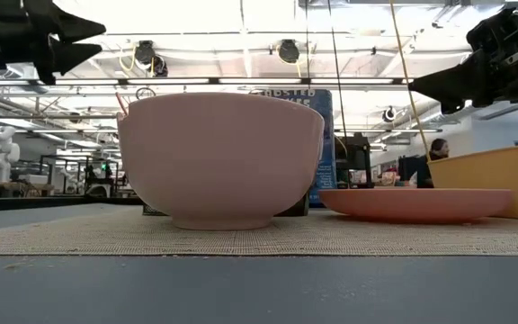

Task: Arrange a breakfast setting
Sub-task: Pour the cereal from the blue cereal box into the white bowl

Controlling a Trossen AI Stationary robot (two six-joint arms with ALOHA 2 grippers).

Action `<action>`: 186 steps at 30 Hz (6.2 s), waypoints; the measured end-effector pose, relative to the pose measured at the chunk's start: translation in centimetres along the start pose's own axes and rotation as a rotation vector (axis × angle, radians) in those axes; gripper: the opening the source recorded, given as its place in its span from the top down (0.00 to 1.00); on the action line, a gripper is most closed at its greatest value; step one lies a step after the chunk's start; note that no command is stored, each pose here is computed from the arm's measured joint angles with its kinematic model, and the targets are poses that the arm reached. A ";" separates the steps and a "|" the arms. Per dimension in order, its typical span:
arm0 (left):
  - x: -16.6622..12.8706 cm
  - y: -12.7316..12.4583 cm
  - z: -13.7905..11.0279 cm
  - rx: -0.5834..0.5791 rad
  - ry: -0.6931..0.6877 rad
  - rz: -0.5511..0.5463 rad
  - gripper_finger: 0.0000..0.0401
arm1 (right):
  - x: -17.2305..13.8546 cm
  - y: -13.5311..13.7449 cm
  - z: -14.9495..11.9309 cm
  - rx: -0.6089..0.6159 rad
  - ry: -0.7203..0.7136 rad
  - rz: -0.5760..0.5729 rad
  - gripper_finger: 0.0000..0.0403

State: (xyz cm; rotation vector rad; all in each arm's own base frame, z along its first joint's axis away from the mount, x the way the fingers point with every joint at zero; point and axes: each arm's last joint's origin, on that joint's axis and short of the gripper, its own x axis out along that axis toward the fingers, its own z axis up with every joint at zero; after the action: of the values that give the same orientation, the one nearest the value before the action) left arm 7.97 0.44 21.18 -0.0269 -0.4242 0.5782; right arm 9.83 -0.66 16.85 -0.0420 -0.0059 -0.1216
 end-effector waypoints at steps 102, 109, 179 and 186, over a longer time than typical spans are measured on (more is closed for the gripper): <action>26.6 10.2 -5.4 0.143 0.662 -0.068 0.08 | 0.0 0.0 0.2 0.002 -0.022 -0.002 0.90; 27.2 10.3 -7.0 0.106 0.634 -0.109 0.08 | 0.0 0.0 0.2 0.002 -0.023 -0.002 0.90; 33.8 7.0 -9.5 0.152 0.645 -0.210 0.91 | 0.0 0.0 0.2 0.006 -0.022 -0.001 0.90; 33.9 7.0 -9.4 0.150 0.632 -0.209 0.98 | 0.0 0.0 0.2 0.006 -0.022 -0.001 0.90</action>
State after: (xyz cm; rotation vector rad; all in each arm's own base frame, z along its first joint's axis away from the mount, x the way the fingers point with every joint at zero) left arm 33.56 25.32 24.53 -0.0206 0.2301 0.3667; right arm 9.82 -0.66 17.07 -0.0378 -0.0282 -0.1223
